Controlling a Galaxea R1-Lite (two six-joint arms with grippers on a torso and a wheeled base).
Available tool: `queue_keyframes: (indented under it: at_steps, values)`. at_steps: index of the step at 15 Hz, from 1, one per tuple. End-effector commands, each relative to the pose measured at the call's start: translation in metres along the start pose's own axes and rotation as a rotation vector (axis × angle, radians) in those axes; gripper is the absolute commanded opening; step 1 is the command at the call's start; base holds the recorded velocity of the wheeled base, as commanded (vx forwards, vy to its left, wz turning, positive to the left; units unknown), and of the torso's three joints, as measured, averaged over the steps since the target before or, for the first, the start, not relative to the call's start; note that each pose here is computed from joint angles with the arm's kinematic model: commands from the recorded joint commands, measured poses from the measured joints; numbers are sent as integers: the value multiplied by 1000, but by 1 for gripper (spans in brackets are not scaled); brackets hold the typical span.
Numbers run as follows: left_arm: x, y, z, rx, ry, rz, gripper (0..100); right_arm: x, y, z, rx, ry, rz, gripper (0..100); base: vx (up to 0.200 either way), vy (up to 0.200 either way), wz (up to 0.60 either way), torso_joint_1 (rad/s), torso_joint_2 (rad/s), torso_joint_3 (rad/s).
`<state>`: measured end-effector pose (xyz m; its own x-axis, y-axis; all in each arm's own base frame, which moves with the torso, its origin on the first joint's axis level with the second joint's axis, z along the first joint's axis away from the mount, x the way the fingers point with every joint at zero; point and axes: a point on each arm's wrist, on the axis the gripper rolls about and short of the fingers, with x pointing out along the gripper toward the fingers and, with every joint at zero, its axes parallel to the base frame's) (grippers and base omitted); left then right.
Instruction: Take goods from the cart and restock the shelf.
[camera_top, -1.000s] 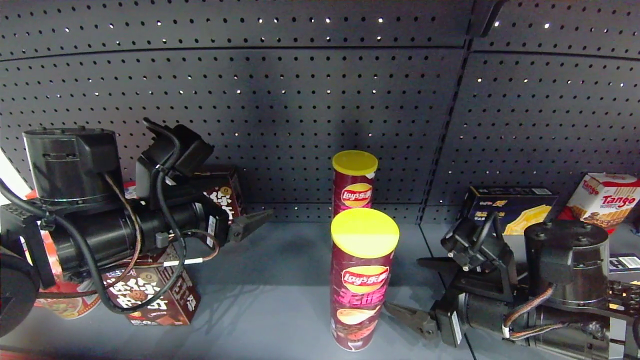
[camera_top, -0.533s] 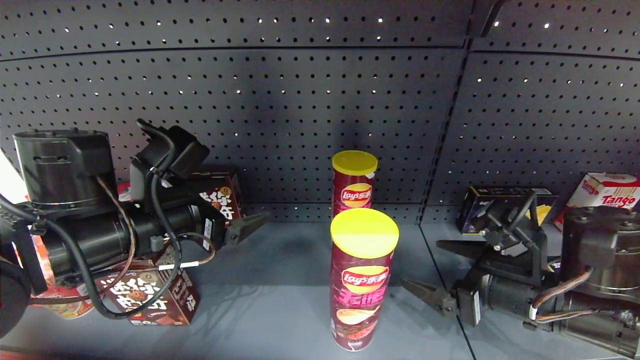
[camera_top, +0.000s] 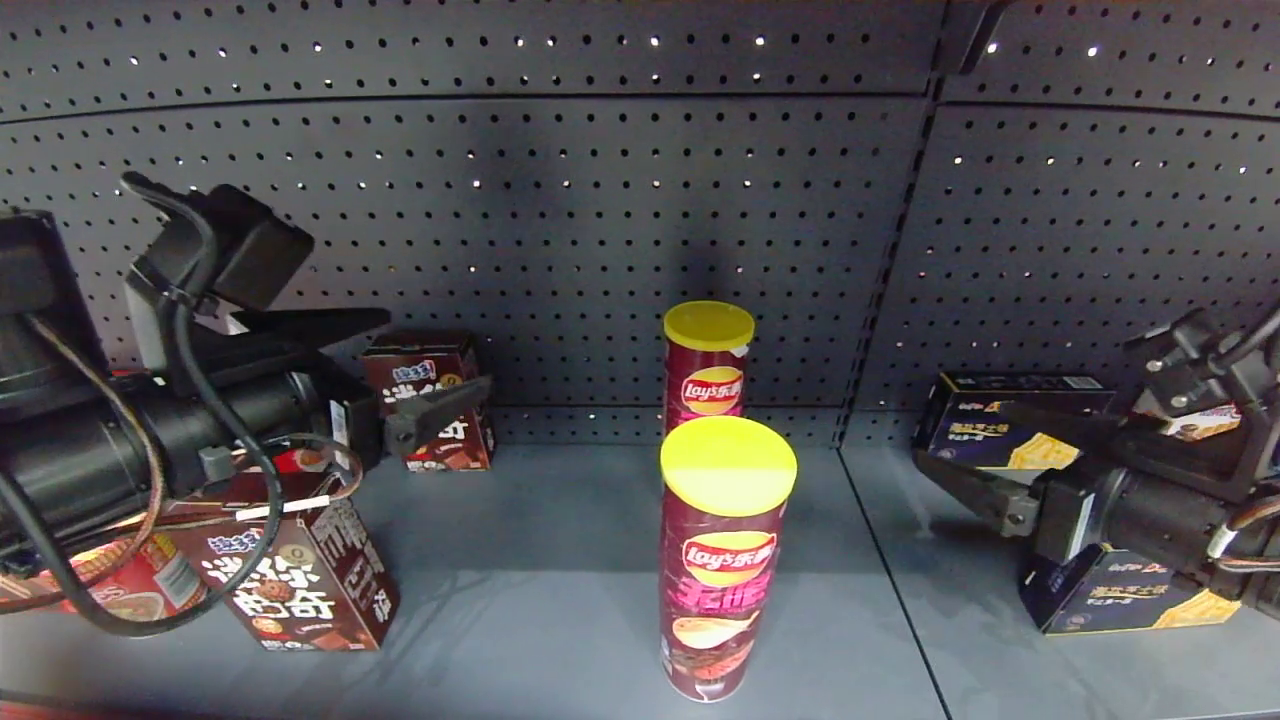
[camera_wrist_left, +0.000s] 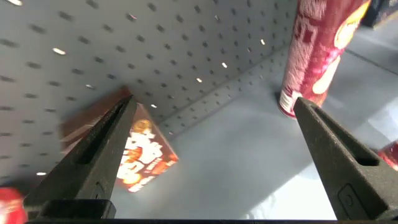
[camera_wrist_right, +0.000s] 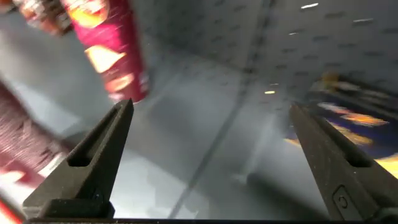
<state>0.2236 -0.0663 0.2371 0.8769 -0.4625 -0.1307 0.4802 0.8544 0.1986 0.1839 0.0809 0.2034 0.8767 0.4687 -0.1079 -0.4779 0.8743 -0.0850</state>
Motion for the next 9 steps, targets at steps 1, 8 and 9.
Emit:
queue_keyframes:
  at_steps: [1,8,9]
  values:
    - [-19,8,8,5,-43,56,100,-17,-8,10,-2,-59,-53,100,0,0,0,0,0,0]
    - [-72,9,-3,-3,-71,164,100,-56,-26,13,-7,-133,-207,100,0,0,0,0,0,0]
    - [-82,5,-6,-14,-78,176,100,-64,-27,10,-8,-137,-229,100,0,0,0,0,0,0]
